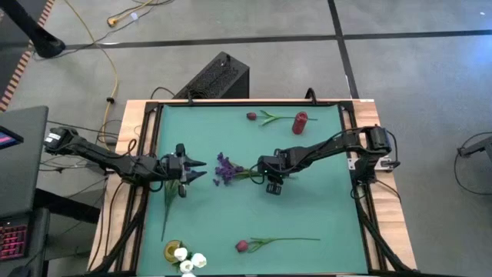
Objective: Sort flowers into vase by color
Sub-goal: Put the purple flowers into the red vase
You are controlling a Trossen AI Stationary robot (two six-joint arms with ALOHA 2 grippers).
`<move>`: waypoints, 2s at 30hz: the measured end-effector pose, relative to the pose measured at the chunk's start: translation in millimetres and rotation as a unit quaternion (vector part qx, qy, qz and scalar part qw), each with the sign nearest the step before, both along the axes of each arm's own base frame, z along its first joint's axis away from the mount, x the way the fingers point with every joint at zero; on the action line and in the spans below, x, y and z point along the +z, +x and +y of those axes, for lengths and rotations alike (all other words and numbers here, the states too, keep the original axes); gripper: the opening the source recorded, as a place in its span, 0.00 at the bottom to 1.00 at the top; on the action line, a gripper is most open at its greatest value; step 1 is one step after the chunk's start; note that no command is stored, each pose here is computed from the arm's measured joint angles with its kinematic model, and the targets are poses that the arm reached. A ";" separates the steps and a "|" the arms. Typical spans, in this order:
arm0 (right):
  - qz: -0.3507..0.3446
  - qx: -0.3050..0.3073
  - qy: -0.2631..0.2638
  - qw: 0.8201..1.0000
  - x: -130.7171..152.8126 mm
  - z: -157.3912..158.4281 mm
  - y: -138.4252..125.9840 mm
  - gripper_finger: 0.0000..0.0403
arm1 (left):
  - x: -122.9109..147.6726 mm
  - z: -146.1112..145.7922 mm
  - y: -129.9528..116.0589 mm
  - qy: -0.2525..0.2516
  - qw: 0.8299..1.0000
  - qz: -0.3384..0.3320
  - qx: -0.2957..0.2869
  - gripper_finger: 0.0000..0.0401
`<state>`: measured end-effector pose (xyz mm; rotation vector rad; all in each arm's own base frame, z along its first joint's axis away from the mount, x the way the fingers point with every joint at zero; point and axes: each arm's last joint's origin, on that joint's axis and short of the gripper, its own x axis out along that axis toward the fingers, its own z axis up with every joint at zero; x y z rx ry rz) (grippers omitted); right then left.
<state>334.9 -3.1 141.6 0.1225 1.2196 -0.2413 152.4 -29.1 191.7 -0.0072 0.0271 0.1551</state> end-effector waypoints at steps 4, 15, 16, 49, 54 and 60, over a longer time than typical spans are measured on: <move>-0.005 0.005 0.001 1.000 2.4 2.4 -0.1 0.05 | -0.1 -0.3 0.1 -0.009 1.000 -0.001 -0.005 0.32; -0.195 0.013 -0.023 0.980 76.4 -8.6 -34.4 0.05 | -6.3 -1.4 -0.2 -0.020 0.999 0.029 -0.023 0.32; -0.231 0.006 -0.027 0.973 84.2 -12.9 -44.6 0.05 | -7.5 -1.3 -0.3 -0.023 0.999 0.035 -0.023 0.32; -0.524 -0.224 -0.298 0.766 111.4 -117.6 -175.2 0.05 | -10.4 -0.9 -0.7 -0.024 0.998 0.048 -0.016 0.32; -0.513 -0.227 -0.301 0.771 102.6 -118.5 -177.7 0.05 | -10.3 -0.6 -0.7 -0.023 0.999 0.048 -0.011 0.32; -0.521 -0.230 -0.303 0.764 99.4 -122.5 -174.1 0.05 | -10.3 0.2 -0.8 -0.019 0.999 0.048 0.002 0.32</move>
